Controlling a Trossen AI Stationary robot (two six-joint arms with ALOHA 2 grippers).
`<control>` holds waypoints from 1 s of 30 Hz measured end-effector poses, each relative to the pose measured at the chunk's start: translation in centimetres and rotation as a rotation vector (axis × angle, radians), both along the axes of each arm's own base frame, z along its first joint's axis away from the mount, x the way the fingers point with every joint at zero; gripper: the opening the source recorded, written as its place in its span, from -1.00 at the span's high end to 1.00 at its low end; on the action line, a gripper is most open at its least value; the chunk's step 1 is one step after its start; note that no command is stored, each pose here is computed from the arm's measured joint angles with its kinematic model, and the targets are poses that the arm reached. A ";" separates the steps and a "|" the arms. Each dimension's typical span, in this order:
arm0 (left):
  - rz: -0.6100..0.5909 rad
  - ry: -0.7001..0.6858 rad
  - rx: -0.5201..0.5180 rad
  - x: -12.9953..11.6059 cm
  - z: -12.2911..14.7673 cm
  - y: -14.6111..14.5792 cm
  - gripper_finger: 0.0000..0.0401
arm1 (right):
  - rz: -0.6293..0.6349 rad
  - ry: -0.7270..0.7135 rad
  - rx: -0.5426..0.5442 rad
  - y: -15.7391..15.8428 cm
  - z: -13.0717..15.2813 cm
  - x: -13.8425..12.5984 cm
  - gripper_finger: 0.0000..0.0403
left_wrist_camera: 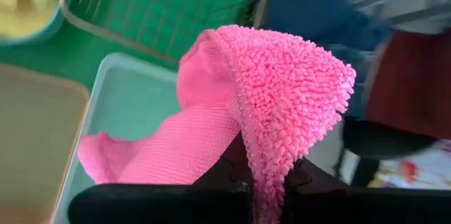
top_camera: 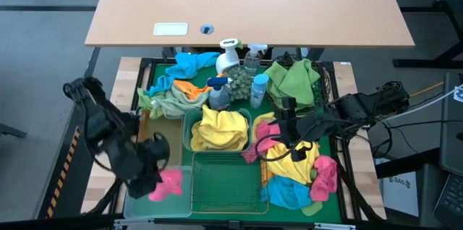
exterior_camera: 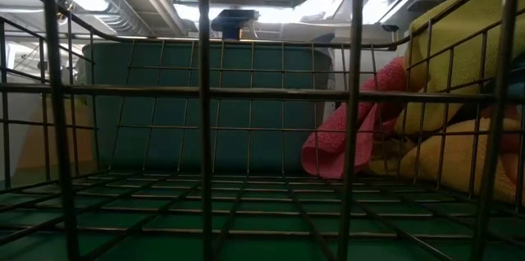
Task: Sort microfiber towel by color & place in baskets
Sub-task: Put the pink microfiber towel into the transparent bin
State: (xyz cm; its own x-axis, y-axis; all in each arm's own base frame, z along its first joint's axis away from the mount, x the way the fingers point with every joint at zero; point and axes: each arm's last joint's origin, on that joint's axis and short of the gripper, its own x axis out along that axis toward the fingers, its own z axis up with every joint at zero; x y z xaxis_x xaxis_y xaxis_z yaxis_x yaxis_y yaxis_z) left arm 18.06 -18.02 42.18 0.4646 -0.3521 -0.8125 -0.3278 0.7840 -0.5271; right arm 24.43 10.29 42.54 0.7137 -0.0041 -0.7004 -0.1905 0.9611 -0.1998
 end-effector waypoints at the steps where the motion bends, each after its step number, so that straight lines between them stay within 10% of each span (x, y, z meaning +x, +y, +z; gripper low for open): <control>1: 0.012 0.026 0.016 0.1 -0.5 -0.6 0.98 | -0.005 0.024 0.026 0.0 -0.1 -0.1 -0.01; 10: 0.023 0.218 0.181 2.4 -6.2 -5.8 0.97 | -0.024 0.262 0.290 0.6 -1.4 -1.1 -0.01; 20: 0.029 0.438 0.450 4.5 -12.9 -8.4 0.97 | 0.024 0.373 0.233 2.6 -4.0 -2.0 -0.01; 30: 0.061 0.606 0.451 6.0 -16.9 -9.8 0.78 | 0.050 0.422 0.203 3.6 -5.6 -2.4 -0.01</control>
